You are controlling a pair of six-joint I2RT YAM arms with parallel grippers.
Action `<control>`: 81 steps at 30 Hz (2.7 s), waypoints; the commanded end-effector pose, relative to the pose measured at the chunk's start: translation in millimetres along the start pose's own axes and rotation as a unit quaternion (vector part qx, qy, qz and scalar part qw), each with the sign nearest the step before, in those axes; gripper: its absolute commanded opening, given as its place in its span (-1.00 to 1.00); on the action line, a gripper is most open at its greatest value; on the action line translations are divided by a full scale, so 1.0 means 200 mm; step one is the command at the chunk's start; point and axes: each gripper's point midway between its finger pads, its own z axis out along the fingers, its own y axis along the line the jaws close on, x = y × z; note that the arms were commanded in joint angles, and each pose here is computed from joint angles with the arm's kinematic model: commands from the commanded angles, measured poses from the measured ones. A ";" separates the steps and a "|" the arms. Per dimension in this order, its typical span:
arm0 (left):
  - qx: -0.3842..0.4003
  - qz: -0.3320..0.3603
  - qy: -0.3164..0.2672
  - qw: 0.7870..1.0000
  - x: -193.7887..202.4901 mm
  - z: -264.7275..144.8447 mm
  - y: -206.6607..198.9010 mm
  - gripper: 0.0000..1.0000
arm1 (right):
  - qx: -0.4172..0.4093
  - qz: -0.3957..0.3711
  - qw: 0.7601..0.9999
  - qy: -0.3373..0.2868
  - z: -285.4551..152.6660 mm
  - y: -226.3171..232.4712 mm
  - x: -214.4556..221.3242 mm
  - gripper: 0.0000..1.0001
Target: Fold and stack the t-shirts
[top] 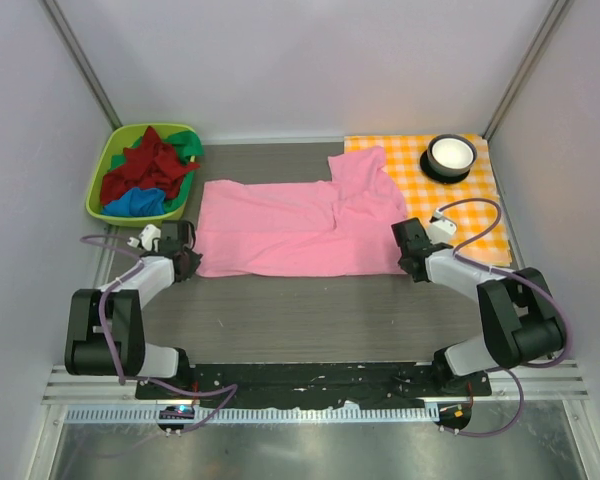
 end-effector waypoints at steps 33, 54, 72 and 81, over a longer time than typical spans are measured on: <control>-0.115 0.006 0.026 0.993 0.16 -0.41 0.56 -0.53 | 0.035 -0.033 0.996 0.073 -0.61 -0.35 0.23 -0.99; 0.027 0.013 -0.017 0.999 -0.25 -0.46 -0.12 1.00 | -0.054 -0.031 0.993 -0.102 -0.53 0.43 -0.48 0.94; 0.046 0.030 0.025 0.998 -0.37 0.08 -0.67 0.64 | -0.192 -0.071 0.969 -0.139 -0.20 1.05 -1.12 0.90; 0.017 0.033 0.041 0.999 -0.37 0.24 -0.74 -0.02 | -0.177 -0.058 0.974 -0.129 -0.10 1.02 -1.11 0.89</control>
